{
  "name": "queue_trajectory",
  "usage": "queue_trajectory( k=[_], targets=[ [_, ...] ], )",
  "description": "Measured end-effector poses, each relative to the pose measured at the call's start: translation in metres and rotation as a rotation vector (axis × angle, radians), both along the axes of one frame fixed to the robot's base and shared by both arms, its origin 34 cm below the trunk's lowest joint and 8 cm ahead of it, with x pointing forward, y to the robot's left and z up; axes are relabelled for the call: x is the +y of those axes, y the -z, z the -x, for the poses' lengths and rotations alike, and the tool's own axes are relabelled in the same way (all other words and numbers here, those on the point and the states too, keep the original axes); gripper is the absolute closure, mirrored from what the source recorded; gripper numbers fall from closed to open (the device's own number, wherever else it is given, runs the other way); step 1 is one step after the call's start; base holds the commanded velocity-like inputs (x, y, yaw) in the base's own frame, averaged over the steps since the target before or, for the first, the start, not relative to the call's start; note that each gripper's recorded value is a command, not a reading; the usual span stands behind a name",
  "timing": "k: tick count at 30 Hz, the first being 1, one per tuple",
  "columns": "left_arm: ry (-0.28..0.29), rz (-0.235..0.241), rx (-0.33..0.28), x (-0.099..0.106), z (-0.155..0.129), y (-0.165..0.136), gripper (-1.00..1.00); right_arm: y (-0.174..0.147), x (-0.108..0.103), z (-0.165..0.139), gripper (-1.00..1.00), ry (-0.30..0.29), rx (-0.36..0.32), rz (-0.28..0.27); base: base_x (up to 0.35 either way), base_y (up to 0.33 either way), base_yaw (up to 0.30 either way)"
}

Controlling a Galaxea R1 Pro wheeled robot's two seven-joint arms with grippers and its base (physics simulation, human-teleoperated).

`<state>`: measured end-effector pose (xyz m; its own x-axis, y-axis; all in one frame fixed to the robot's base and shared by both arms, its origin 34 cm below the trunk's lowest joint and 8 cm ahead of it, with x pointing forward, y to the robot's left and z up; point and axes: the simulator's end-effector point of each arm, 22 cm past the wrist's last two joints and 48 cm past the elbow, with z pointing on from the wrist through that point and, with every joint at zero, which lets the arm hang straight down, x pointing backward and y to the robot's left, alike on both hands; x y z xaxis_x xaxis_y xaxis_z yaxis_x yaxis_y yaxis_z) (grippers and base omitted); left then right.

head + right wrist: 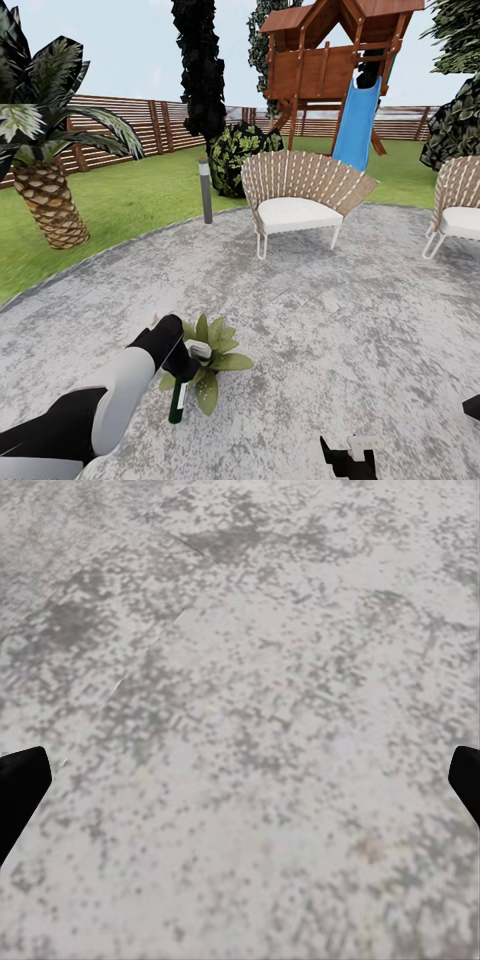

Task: Pick up the pesticide atomizer in the garden and spray insectifuge to fully cover both potted plants in the garden.

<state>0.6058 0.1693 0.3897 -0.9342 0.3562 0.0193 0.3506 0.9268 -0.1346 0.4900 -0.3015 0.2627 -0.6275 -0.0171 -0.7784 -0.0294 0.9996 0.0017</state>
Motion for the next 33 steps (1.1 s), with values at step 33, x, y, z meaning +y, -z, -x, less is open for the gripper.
queue_trajectory(
  k=[33],
  targets=[
    [-0.037, -0.058, 0.018, 0.049, -0.001, 0.002, 1.0, 0.0, 0.0, 0.0, -1.0, 0.0, 0.0, 0.0, 0.043, 0.0, 0.0]
  ],
)
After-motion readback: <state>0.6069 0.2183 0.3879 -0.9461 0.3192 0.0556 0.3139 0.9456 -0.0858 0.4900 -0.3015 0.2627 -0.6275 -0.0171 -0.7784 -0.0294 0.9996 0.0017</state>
